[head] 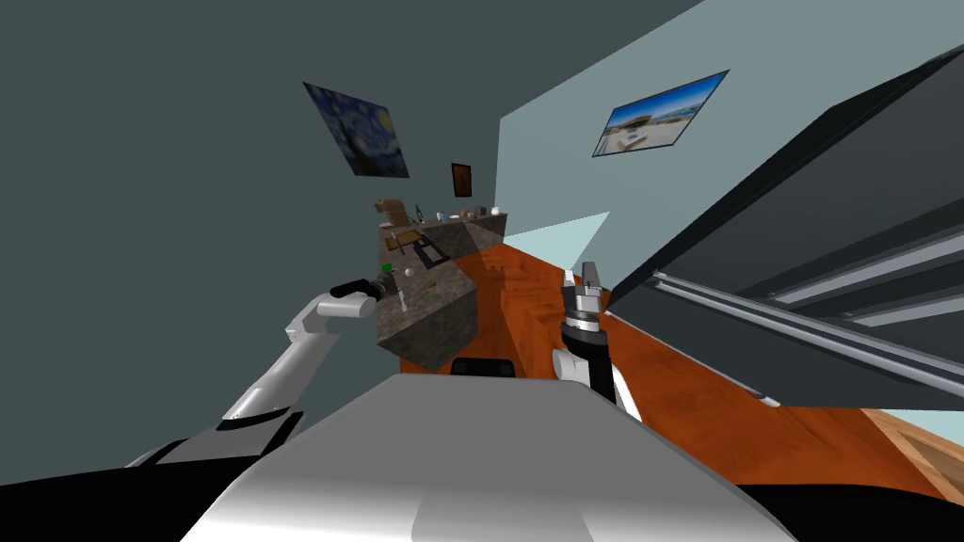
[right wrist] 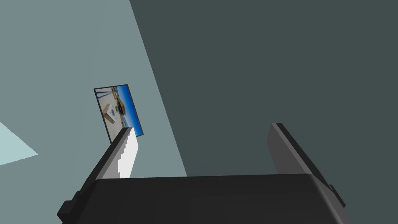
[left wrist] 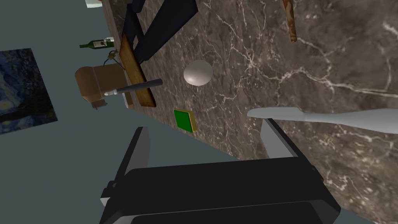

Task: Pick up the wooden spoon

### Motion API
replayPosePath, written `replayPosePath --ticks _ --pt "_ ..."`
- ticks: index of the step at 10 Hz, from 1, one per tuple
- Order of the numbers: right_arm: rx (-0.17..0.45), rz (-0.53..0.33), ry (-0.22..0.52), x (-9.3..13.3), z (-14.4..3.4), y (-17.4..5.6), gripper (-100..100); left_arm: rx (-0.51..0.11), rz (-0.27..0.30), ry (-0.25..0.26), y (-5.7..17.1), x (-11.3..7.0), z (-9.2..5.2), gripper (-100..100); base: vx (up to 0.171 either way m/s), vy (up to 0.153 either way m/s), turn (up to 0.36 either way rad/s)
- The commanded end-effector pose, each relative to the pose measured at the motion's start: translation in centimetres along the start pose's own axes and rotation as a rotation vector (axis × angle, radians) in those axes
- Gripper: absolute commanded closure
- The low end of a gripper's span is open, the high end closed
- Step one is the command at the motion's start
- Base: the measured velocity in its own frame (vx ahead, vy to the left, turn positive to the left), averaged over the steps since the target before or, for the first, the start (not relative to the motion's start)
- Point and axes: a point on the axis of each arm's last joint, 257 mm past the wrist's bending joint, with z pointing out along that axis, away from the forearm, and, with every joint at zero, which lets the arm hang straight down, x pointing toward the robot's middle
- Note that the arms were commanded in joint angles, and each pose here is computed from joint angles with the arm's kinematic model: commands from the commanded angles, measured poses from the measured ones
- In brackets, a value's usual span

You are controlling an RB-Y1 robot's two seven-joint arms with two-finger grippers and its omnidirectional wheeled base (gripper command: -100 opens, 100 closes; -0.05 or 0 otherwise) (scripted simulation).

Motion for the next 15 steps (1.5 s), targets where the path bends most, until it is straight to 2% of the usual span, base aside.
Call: replayPosePath --ticks 1,3,4,5,6,8,9,10,11,13,14,15 --pt "0.0 0.0 0.0 0.0 0.0 0.0 0 -0.052 -0.048 -0.019 0.8 -1.1 0.2 -100 0.044 -0.009 -0.122" --pt "0.0 0.0 0.0 0.0 0.0 0.0 0 -0.094 -0.048 -0.035 1.8 -1.5 0.1 -100 0.036 -0.003 -0.026" --pt "0.0 0.0 0.0 0.0 0.0 0.0 0 -0.13 -0.09 -0.049 2.5 -2.3 0.2 -100 0.037 -0.02 -0.121" --pt "0.0 0.0 0.0 0.0 0.0 0.0 0 -0.157 -0.09 -0.059 3.2 -2.5 0.0 -100 0.037 -0.01 -0.073" --pt "0.0 0.0 0.0 0.0 0.0 0.0 0 -0.194 -0.132 -0.072 3.8 -3.2 0.0 -100 0.053 -0.011 -0.126" --pt "0.0 0.0 0.0 0.0 0.0 0.0 0 -0.228 -0.132 -0.085 4.7 -3.5 -0.2 -100 0.034 0.003 -0.031" --pt "0.0 0.0 0.0 0.0 0.0 0.0 0 -0.271 -0.173 -0.101 5.6 -4.1 -0.3 -100 0.042 -0.002 -0.124" --pt "0.0 0.0 0.0 0.0 0.0 0.0 0 -0.294 -0.173 -0.11 6.2 -4.3 -0.5 -100 0.043 -0.003 -0.082" --pt "0.0 0.0 0.0 0.0 0.0 0.0 0 -0.326 -0.214 -0.121 6.9 -4.7 -0.6 -100 0.056 0.001 -0.138" --pt "0.0 0.0 0.0 0.0 0.0 0.0 0 -0.357 -0.213 -0.133 7.7 -4.9 -0.9 -100 0.037 0.006 -0.034" --pt "0.0 0.0 0.0 0.0 0.0 0.0 0 -0.404 -0.253 -0.149 8.8 -5.4 -1.2 -100 0.043 -0.009 -0.14" --pt "0.0 0.0 0.0 0.0 0.0 0.0 0 -0.419 -0.252 -0.155 9.1 -5.5 -1.4 -100 0.043 -0.001 -0.078"
